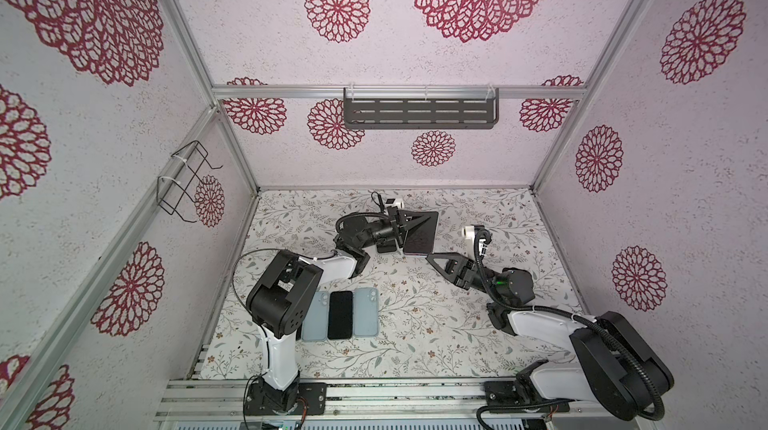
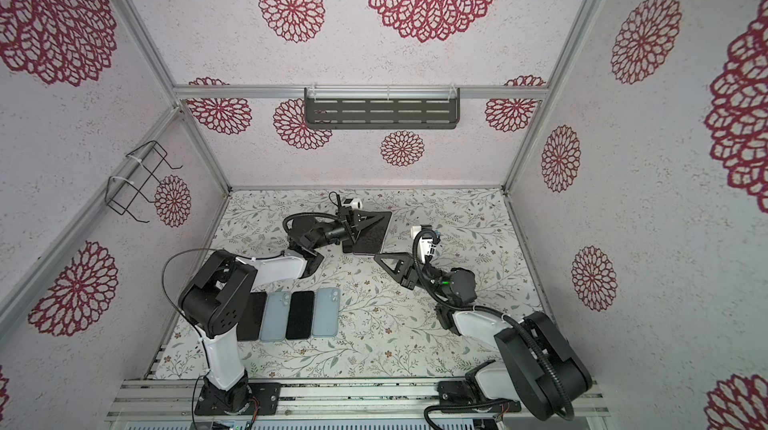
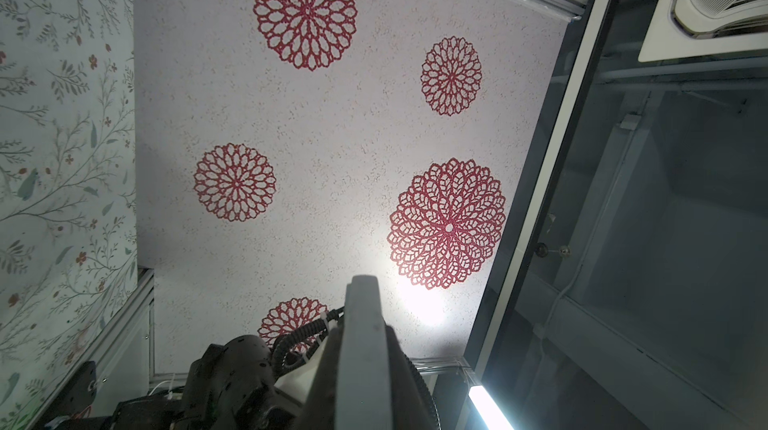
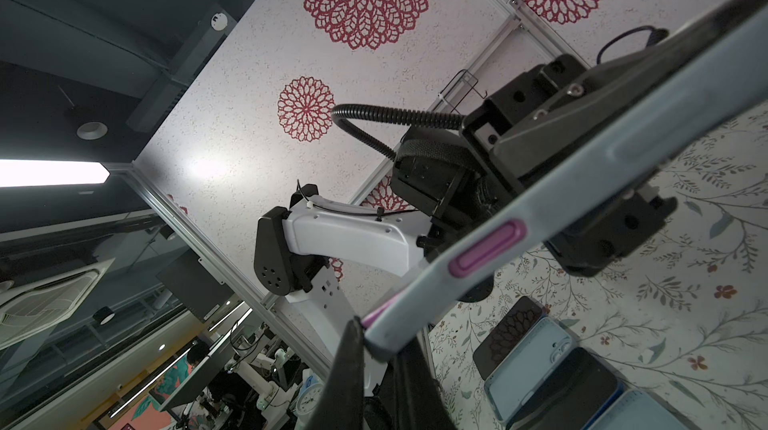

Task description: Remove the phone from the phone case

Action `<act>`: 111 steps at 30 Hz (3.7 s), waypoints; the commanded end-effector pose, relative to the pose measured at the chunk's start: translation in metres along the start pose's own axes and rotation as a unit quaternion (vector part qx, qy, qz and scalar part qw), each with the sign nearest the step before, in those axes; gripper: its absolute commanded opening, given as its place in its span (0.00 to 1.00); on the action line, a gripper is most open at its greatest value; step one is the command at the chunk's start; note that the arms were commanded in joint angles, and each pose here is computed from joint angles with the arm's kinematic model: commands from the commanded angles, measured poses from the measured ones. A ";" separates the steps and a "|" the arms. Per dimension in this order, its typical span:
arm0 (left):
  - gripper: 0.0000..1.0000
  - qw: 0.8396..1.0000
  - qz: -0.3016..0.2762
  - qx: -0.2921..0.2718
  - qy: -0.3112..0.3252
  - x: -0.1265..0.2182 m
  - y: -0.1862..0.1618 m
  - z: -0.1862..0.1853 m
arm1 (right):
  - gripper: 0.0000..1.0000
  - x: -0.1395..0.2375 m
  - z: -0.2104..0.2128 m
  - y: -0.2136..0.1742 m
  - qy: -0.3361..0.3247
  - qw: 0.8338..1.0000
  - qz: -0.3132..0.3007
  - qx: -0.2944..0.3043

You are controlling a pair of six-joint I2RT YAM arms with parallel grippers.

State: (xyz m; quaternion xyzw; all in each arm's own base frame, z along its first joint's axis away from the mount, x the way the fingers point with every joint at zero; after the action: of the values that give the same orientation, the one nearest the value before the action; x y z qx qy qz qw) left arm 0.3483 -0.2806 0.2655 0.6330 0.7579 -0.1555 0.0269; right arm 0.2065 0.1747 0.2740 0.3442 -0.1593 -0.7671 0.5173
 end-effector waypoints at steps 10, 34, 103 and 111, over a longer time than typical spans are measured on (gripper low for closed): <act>0.00 0.994 0.092 -0.055 -0.021 -0.026 -0.042 -0.034 | 0.14 0.012 0.004 0.015 -0.010 0.992 -0.095 0.085; 0.00 0.992 0.122 -0.038 -0.013 -0.050 -0.049 -0.024 | 0.10 -0.004 0.022 0.040 0.046 0.971 -0.033 0.233; 0.00 0.977 -0.112 -0.164 0.076 -0.015 -0.036 -0.069 | 0.67 0.010 0.020 -0.004 -0.042 0.988 -0.147 -0.024; 0.00 0.978 -0.105 -0.162 0.077 -0.016 -0.040 -0.064 | 0.66 0.006 0.014 -0.003 -0.035 0.987 -0.152 -0.031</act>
State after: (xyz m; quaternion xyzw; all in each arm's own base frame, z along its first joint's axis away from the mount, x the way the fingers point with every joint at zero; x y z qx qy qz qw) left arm 0.3321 -0.2788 0.3273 0.5326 0.8458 0.0239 0.0218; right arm 0.1931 0.1703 0.2582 0.2733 -0.1170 -0.8576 0.4198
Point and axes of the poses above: each gripper's point midway between its finger pads, its own x axis back along the fingers, its own z axis along the line the jaws close on, y = z × x, the point moved 9 cm from there along x, back along the fingers
